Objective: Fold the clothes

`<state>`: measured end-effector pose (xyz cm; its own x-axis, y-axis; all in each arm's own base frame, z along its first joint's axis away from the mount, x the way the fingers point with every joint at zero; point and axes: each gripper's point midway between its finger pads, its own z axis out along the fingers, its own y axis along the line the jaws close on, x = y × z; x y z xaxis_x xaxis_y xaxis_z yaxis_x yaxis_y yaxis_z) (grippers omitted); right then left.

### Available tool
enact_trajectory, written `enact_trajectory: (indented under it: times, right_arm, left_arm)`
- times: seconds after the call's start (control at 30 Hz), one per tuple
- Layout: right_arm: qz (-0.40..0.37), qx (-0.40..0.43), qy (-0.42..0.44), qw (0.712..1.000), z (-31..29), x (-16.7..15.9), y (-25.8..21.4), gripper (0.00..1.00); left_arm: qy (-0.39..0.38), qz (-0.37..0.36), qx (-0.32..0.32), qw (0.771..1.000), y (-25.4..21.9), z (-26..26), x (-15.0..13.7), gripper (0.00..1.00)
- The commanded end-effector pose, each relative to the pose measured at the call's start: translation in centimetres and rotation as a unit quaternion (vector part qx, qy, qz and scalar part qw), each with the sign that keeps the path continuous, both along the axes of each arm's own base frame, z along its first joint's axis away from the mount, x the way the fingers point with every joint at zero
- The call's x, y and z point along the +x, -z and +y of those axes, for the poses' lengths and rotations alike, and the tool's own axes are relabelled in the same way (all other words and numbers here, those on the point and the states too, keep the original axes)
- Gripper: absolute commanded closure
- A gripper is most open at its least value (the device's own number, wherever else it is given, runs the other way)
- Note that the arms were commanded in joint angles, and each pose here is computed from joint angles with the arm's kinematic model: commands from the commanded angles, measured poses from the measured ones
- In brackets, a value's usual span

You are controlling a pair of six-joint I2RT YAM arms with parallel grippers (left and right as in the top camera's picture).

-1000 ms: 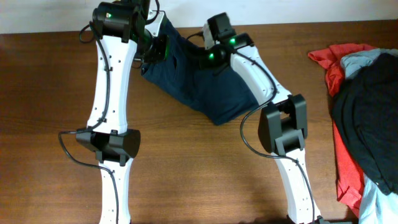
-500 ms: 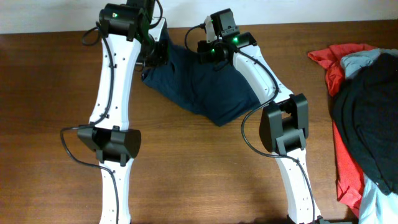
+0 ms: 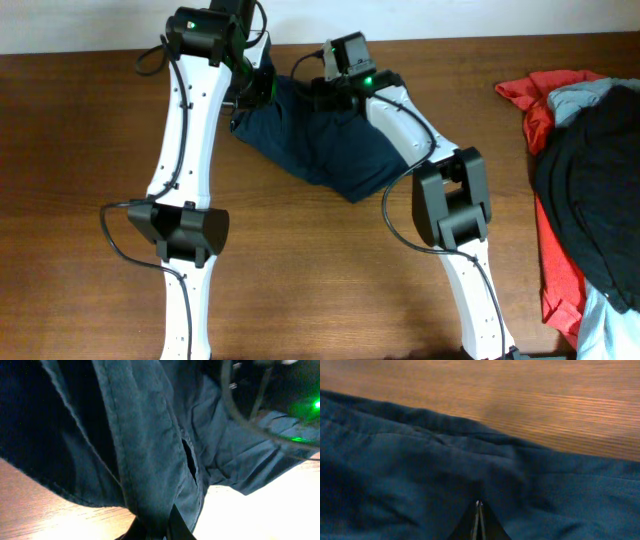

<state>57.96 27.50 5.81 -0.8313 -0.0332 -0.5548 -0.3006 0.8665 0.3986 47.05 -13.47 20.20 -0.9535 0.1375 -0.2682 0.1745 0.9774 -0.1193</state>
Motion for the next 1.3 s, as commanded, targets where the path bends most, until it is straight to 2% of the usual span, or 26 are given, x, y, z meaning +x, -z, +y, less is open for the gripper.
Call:
enact_trajectory:
  times: [0.0,0.3,0.57,0.67,0.9,1.27]
  right_arm:
    - [0.018,0.000,-0.019,1.000,2.2,-1.6,2.4,0.96]
    - [0.037,-0.010,-0.033,0.999,3.7,-2.8,5.2,0.96]
    - [-0.010,0.047,-0.041,0.998,3.3,-0.2,-0.7,0.96]
    - [-0.011,0.061,-0.041,0.997,2.9,0.2,-1.4,0.96]
    - [-0.007,0.060,-0.040,0.997,2.7,0.2,-0.8,0.96]
    - [0.011,0.054,-0.058,0.997,4.8,-1.1,2.0,0.96]
  left_arm:
    - [0.004,-0.016,-0.004,1.000,-1.4,-1.0,-0.5,1.00]
    - [0.007,-0.015,0.014,1.000,-0.9,-1.4,-0.5,1.00]
    - [0.006,-0.012,0.015,1.000,-0.6,-1.4,-0.5,1.00]
    - [0.005,-0.007,0.021,1.000,0.0,-1.2,-0.3,1.00]
    - [0.007,0.023,0.028,0.999,2.0,-1.3,-0.5,0.99]
    - [0.025,0.004,0.023,0.999,1.8,-3.3,-0.3,1.00]
